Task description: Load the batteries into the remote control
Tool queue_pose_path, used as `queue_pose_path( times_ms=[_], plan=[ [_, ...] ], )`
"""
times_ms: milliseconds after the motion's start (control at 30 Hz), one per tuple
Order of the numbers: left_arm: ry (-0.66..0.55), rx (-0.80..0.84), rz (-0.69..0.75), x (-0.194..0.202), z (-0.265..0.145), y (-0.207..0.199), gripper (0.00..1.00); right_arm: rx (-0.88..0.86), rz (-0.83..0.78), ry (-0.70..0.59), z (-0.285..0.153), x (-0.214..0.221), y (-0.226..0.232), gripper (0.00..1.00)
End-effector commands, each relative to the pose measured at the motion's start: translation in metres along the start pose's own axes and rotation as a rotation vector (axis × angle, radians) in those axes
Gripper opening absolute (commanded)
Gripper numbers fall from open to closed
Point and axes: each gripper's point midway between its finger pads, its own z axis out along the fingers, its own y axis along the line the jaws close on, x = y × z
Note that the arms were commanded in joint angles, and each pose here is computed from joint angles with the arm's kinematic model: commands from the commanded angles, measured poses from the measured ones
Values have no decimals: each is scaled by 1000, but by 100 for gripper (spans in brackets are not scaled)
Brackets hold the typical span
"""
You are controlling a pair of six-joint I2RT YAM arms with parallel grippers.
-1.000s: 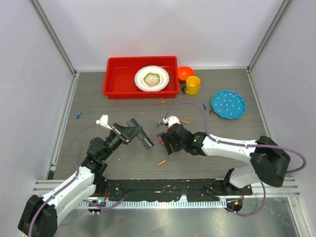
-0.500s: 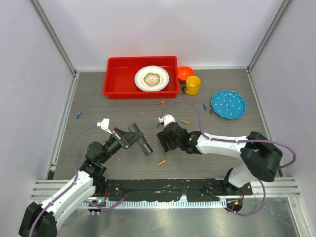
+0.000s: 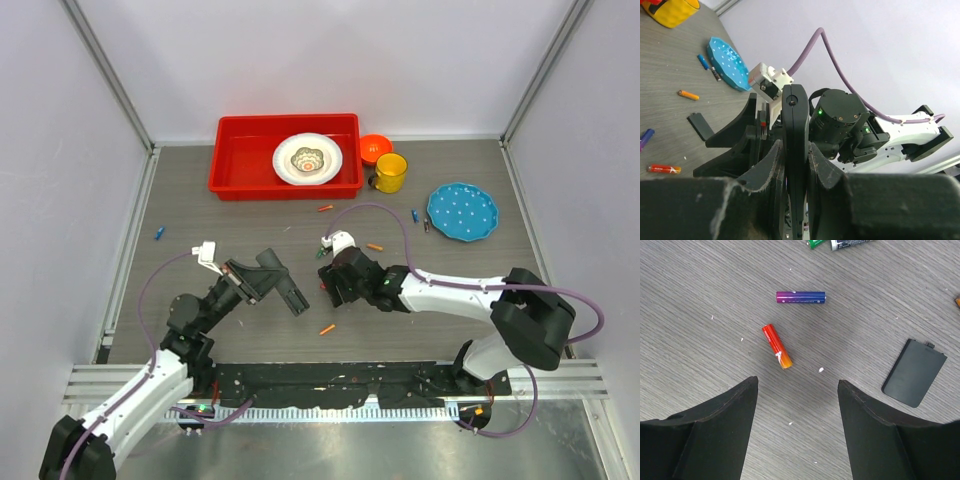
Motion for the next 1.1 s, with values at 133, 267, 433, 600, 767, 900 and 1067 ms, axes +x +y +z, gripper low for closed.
queue_pose_path(
  times_ms=[133, 267, 433, 600, 767, 900, 1067],
  plan=[
    [-70, -40, 41, -12, -2, 7, 0, -51, -21, -73, -4, -36, 14, 66],
    [-82, -43, 40, -15, -3, 5, 0, -28, -48, -24, 7, -29, 13, 65],
    [-90, -47, 40, -16, -5, 5, 0, -32, -58, -1, 17, -25, 16, 61],
    [-88, -50, 36, -15, -6, 7, 0, -30, -75, 31, 28, -18, 18, 57],
    [-87, -54, 33, -14, -6, 9, 0, -26, -83, 42, 36, -17, 19, 55],
    [-86, -51, 34, -14, -5, 8, 0, -33, -86, 52, 42, -17, 22, 52],
    [-82, -54, 34, -13, -5, 9, 0, -38, -92, 69, 46, -12, 23, 46]
  ],
)
